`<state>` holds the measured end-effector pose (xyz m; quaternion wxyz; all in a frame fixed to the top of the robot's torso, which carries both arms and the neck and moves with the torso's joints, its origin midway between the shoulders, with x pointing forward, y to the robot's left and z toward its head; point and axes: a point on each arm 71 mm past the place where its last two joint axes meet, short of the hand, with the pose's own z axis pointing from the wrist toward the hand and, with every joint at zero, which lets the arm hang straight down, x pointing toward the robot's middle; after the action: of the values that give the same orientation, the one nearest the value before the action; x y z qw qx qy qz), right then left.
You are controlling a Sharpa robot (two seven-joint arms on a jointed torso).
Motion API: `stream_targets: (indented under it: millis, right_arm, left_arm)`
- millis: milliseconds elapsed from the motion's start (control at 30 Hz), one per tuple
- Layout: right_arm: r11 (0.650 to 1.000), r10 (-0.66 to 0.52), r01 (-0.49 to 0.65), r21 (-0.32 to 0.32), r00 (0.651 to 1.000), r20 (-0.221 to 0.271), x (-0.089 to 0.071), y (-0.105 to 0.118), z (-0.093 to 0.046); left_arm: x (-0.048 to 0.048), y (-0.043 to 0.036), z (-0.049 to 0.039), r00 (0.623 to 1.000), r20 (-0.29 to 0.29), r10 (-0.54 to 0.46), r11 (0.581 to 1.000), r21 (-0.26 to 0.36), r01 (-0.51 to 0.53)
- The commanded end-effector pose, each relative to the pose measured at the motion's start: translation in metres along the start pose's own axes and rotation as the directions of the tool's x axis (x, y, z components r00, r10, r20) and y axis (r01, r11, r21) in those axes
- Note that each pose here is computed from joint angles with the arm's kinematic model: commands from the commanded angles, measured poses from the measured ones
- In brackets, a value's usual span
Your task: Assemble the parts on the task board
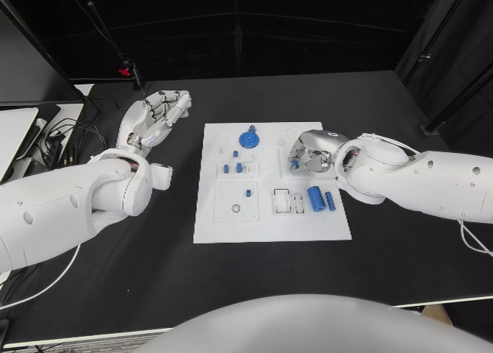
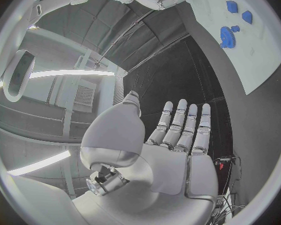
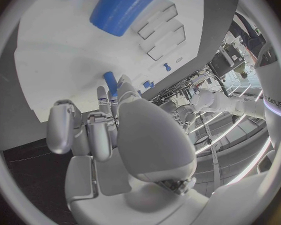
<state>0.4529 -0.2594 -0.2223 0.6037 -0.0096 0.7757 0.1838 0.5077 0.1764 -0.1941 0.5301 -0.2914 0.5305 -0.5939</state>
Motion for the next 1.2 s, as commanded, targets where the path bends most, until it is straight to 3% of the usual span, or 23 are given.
stream_targets:
  millis: [33, 400, 833, 1200]
  right_arm:
    - [1.000, -0.020, 0.020, 0.012, 1.000, -0.015, 0.000, 0.000, 0.001]
    - [0.998, -0.058, 0.058, -0.027, 0.998, 0.004, 0.000, 0.005, 0.001]
    - [0.994, -0.020, 0.034, -0.104, 0.991, 0.131, -0.011, 0.009, -0.005]
    - [0.988, 0.064, -0.035, -0.151, 0.979, 0.192, -0.032, 0.018, -0.019]
  left_arm:
    - [0.0005, -0.0081, 0.0002, 1.000, -0.006, -0.006, 0.995, 0.102, 0.007]
    - [0.0009, -0.0080, 0.0004, 1.000, -0.008, -0.008, 0.995, 0.102, 0.009]
    - [-0.0008, -0.0077, 0.0000, 1.000, -0.004, -0.006, 0.995, 0.100, 0.006]
    - [-0.0004, -0.0070, 0.0006, 1.000, -0.006, -0.006, 0.995, 0.099, 0.007]
